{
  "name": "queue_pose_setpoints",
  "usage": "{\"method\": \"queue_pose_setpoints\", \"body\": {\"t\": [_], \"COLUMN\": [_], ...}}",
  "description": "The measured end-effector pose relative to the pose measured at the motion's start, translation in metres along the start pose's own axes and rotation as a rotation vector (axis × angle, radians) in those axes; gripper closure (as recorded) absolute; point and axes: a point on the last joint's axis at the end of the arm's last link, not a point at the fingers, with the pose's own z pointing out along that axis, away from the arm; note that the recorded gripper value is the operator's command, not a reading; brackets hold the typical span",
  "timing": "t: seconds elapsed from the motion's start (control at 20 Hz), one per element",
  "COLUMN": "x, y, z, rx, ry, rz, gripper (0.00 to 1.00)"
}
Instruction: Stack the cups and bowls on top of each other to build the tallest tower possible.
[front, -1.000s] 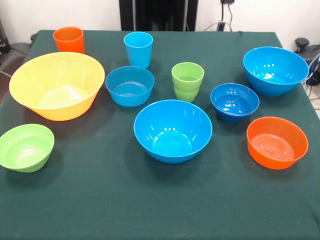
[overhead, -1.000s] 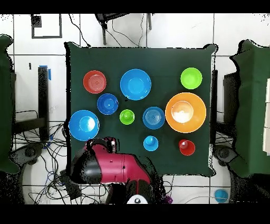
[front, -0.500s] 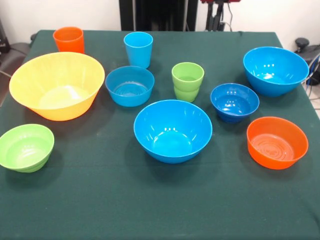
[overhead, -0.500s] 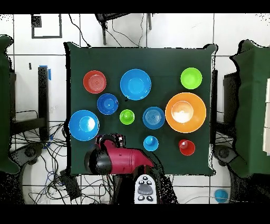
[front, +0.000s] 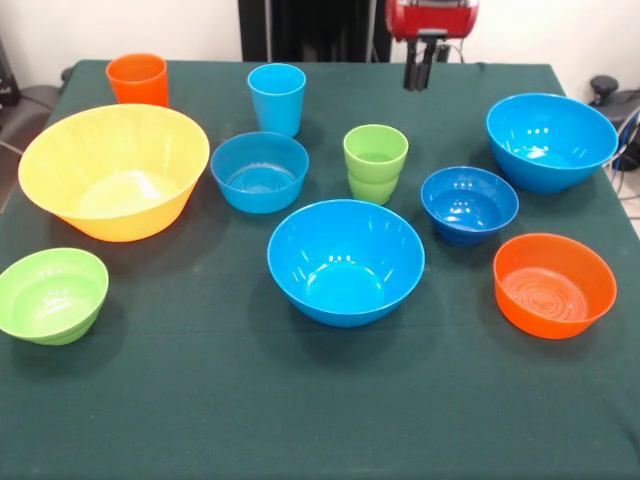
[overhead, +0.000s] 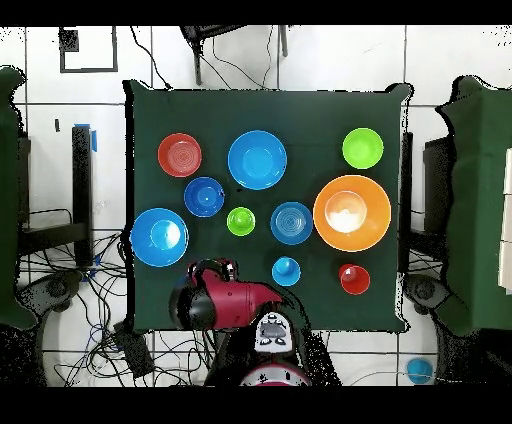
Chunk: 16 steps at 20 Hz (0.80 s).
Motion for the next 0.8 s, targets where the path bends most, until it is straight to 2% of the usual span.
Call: {"method": "queue_pose_setpoints", "body": {"t": [0.3, 0.5, 0.8], "x": [0.018, 0.026, 0.028], "y": [0.003, 0.004, 0.004], "z": [0.027, 0.034, 0.038], "rx": [-0.008, -0.012, -0.014], "ry": [0.0, 0.016, 0.02], "rz": [-0.036, -0.05, -0.057], "gripper": [1.0, 1.0, 1.0]}}
